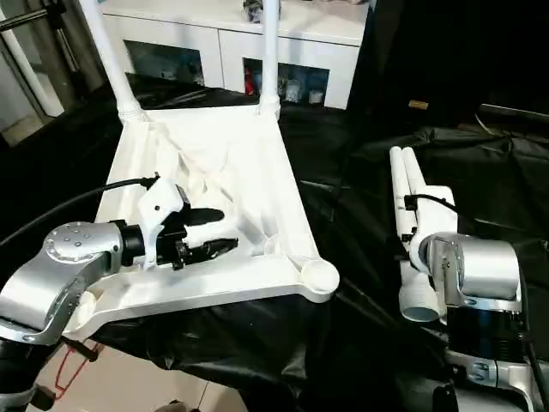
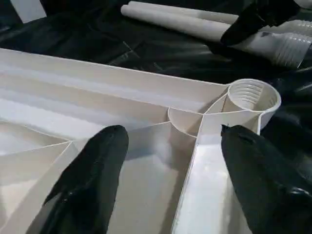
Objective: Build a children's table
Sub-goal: Pick table leg
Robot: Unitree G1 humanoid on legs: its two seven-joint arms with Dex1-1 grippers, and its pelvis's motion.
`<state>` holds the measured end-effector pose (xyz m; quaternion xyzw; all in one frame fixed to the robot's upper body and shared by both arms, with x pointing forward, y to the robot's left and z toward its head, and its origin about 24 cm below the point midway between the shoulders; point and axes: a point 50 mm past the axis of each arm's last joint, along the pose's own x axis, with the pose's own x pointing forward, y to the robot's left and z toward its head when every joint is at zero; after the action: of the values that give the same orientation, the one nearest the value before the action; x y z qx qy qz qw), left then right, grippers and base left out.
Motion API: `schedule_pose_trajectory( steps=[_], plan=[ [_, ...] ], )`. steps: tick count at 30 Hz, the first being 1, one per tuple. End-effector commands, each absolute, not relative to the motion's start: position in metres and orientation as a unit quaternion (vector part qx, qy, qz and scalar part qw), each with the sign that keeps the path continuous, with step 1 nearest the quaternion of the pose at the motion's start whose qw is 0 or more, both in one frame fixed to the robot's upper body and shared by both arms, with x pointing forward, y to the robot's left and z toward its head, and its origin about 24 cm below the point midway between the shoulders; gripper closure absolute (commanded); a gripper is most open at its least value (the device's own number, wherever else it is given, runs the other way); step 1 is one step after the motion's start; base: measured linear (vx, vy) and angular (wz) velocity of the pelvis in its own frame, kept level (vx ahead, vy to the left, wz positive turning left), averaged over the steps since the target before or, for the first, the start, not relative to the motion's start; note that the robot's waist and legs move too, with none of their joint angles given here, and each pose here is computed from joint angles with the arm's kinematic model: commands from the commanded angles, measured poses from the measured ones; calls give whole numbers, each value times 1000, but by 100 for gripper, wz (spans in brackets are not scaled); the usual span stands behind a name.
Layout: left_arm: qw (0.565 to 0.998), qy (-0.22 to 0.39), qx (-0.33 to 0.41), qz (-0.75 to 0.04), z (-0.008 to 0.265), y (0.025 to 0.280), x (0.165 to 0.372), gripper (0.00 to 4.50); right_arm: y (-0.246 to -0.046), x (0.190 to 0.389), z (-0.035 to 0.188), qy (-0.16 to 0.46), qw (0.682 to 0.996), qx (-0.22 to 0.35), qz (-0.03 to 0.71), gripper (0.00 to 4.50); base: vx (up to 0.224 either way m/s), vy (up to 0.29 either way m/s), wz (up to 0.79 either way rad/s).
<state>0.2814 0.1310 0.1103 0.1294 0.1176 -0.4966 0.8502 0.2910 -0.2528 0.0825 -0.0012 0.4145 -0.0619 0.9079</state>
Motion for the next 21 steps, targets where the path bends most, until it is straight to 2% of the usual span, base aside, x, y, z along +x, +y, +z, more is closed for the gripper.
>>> schedule_pose_trajectory(
  steps=[1, 3, 4, 8, 10, 12, 15, 21],
  plan=[
    [846, 113, 142, -501, 113, 129, 280, 116, -252, 288, 81, 422, 905, 15, -55, 106, 0, 0, 0],
    [844, 113, 138, -505, 113, 128, 280, 116, -250, 287, 80, 429, 902, 20, -47, 106, 0, 0, 0],
    [844, 113, 138, -507, 113, 128, 279, 116, -249, 286, 79, 435, 899, 20, -43, 133, 0, 0, 0],
    [838, 117, 134, -516, 113, 127, 278, 116, -246, 282, 73, 453, 891, 23, -28, 146, 0, 0, 0],
    [837, 118, 133, -518, 113, 126, 278, 116, -244, 282, 72, 456, 889, 23, -25, 181, 0, 0, 0],
    [837, 117, 133, -518, 113, 126, 278, 116, -243, 281, 71, 460, 887, 24, -22, 184, 0, 0, 0],
    [838, 116, 133, -517, 114, 125, 279, 116, -242, 280, 68, 468, 883, 27, -16, 221, 0, 0, 0],
    [840, 112, 135, -514, 115, 125, 281, 116, -245, 280, 63, 468, 882, 38, -25, 258, 0, 0, 0]
  ],
)
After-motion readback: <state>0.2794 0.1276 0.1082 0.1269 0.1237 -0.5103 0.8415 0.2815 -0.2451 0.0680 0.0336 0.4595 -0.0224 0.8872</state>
